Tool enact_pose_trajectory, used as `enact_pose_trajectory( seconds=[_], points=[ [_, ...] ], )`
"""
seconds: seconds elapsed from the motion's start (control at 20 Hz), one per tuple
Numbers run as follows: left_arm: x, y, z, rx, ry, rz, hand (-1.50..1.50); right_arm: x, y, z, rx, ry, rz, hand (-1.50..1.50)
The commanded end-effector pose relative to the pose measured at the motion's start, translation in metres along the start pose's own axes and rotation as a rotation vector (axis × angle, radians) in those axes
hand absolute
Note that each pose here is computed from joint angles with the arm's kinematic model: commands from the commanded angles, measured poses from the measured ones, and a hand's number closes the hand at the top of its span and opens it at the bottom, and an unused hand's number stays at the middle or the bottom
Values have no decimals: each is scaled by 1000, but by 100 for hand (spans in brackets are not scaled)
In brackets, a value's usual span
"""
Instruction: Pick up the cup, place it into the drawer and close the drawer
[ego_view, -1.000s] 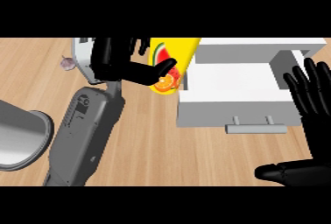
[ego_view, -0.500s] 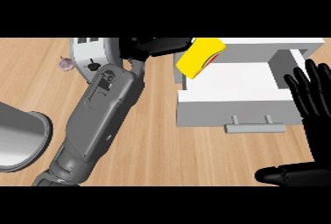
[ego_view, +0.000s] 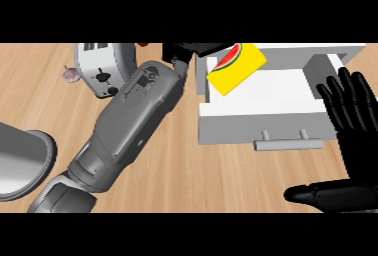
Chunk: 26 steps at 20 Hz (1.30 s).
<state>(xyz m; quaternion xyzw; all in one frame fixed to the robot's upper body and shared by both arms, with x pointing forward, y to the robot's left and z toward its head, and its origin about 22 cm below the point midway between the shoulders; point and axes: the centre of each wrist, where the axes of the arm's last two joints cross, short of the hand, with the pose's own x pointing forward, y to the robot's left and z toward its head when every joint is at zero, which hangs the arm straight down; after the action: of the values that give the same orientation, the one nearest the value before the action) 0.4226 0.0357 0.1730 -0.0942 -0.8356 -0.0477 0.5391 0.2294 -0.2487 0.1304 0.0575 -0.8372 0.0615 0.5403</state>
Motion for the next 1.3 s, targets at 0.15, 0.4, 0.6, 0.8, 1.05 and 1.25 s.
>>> enact_pose_trajectory(
  seconds=[0.15,0.4,0.6,0.8,1.05,1.25],
  points=[
    [-22,-6,-1,-9,68,-37,150,8,-8,2,0,-26,-9,-150],
    [-41,-13,14,-41,102,-124,150,14,-3,-8,32,-28,-17,-150],
    [-41,-13,7,-36,85,-160,150,-1,-8,-17,65,-18,-12,-150],
    [-31,-18,-4,-29,114,-234,150,-4,1,-10,68,-31,-19,-150],
    [-41,-21,5,-60,115,-331,-150,3,9,-18,80,-32,-41,-150],
    [-43,-25,11,-37,125,-281,-150,14,4,-10,89,-25,-61,-150]
  ],
)
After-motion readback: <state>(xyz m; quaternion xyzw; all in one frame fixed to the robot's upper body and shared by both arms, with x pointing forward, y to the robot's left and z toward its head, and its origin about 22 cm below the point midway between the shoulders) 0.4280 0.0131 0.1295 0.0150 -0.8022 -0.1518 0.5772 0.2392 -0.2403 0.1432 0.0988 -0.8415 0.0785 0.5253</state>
